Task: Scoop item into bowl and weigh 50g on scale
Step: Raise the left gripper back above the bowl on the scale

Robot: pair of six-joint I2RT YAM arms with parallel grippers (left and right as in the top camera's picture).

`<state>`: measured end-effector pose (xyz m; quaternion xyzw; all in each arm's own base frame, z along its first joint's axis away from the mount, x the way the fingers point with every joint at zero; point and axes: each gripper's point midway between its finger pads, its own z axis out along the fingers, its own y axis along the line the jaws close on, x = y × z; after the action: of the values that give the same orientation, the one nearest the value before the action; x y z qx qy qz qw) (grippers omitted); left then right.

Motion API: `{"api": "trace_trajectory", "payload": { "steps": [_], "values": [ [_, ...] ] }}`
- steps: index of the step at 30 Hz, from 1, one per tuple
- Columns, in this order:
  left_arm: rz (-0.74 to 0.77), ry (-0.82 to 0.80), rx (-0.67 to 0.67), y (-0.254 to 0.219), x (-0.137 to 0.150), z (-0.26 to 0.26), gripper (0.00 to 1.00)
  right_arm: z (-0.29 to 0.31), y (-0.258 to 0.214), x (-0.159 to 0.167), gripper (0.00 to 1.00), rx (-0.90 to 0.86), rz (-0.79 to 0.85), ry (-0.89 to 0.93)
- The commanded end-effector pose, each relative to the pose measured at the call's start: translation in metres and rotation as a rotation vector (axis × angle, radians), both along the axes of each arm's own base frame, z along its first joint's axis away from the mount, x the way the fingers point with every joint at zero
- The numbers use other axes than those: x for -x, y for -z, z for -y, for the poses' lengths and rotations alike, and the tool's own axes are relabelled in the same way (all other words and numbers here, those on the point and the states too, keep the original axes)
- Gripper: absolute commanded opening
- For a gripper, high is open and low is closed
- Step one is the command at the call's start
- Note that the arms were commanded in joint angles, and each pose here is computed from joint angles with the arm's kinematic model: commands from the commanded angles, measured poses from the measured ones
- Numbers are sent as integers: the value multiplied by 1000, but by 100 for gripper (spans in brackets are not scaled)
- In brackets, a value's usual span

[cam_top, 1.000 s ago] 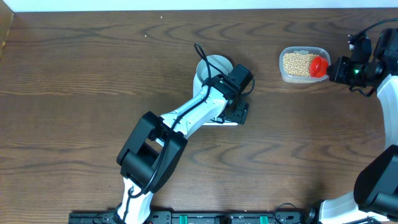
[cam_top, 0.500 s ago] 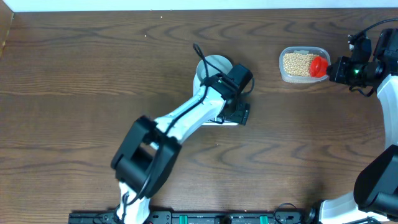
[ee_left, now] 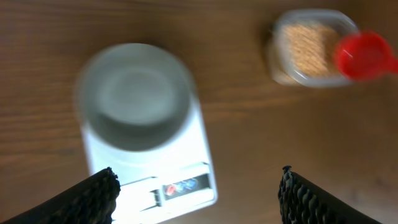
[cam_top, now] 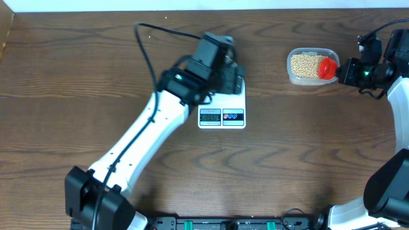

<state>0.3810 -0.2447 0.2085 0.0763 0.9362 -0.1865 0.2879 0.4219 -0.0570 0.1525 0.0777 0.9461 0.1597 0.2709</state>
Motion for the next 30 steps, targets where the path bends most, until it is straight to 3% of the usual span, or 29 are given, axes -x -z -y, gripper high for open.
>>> {"api": "trace_trajectory", "payload": {
  "steps": [1,10,30],
  "values": [
    [-28,-147,12,3,-20,-36,84,-1,-1,-2,1,-2,4,-14],
    [-26,-239,14,2,-38,-74,84,-1,0,-1,1,-3,0,-14],
    [-100,-302,30,29,-44,-71,84,-1,0,-1,1,-4,-4,-14]
  ]
}}
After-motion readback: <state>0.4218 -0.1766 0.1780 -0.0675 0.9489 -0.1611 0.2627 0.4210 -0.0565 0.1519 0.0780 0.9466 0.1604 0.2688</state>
